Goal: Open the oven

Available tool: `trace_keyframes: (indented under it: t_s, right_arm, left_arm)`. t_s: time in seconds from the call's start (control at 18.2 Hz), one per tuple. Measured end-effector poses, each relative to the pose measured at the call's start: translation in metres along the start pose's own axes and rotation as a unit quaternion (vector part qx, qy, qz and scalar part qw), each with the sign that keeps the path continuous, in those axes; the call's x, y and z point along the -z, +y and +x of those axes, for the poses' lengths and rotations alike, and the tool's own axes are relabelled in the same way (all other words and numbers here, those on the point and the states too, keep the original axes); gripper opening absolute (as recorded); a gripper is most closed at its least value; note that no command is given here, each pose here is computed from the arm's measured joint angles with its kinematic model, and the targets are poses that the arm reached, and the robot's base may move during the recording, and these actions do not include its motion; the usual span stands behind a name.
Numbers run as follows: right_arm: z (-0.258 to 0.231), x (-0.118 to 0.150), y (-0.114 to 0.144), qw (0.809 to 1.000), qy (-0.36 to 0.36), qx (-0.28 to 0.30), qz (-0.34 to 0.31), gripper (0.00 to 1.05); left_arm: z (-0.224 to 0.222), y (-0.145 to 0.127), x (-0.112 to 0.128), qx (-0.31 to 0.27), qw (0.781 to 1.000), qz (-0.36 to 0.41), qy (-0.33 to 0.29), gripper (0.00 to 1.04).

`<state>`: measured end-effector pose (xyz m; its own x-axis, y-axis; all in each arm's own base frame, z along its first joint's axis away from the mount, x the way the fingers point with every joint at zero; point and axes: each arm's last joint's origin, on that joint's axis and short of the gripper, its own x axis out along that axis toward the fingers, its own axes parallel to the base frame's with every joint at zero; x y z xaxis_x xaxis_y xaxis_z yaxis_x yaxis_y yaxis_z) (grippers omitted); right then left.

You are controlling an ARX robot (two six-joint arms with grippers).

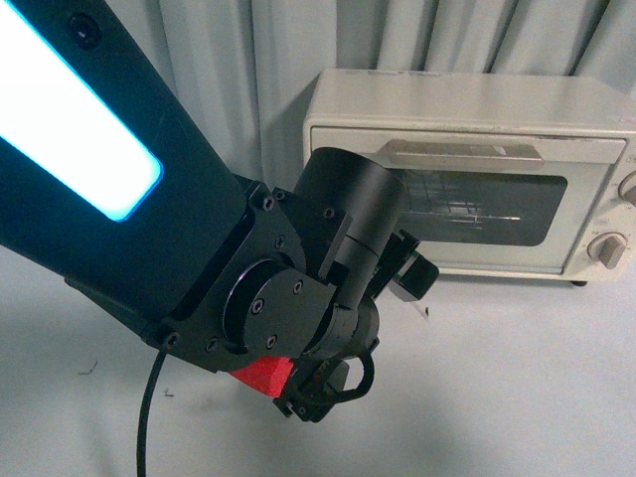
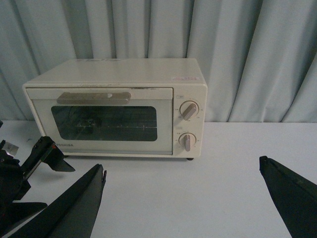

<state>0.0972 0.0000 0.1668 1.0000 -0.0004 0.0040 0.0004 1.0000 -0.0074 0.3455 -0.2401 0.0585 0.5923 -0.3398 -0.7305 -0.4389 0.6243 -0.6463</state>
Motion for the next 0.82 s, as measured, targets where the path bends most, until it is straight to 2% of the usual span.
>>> trace_keyframes:
  t_s: [0.05, 0.11, 0.38, 0.55, 0.6, 0.82]
  right_arm:
    - [0.0, 0.0, 0.0, 1.0, 0.0, 0.0, 0.0, 0.98]
    - [0.0, 0.0, 0.0, 1.0, 0.0, 0.0, 0.0, 0.9]
    - [0.009, -0.004, 0.0, 1.0, -0.003, -0.01, -0.005, 0.37]
    - [0.032, -0.034, 0.0, 1.0, -0.008, -0.02, -0.007, 0.06]
    - [0.04, -0.044, 0.0, 1.0, -0.005, -0.02, -0.006, 0.02]
    - [0.081, -0.064, 0.024, 0.998, 0.03, -0.054, -0.002, 0.02]
  left_arm:
    - [0.0, 0.0, 0.0, 0.0, 1.0, 0.0, 0.0, 0.98]
    - [0.0, 0.0, 0.0, 0.0, 1.0, 0.0, 0.0, 0.98]
    - [0.0, 0.0, 0.0, 0.0, 1.0, 0.0, 0.0, 0.98]
    - [0.0, 0.0, 0.0, 0.0, 1.0, 0.0, 0.0, 0.98]
    - [0.0, 0.0, 0.0, 0.0, 1.0, 0.0, 0.0, 0.98]
    - [0.0, 0.0, 0.0, 0.0, 1.0, 0.0, 0.0, 0.98]
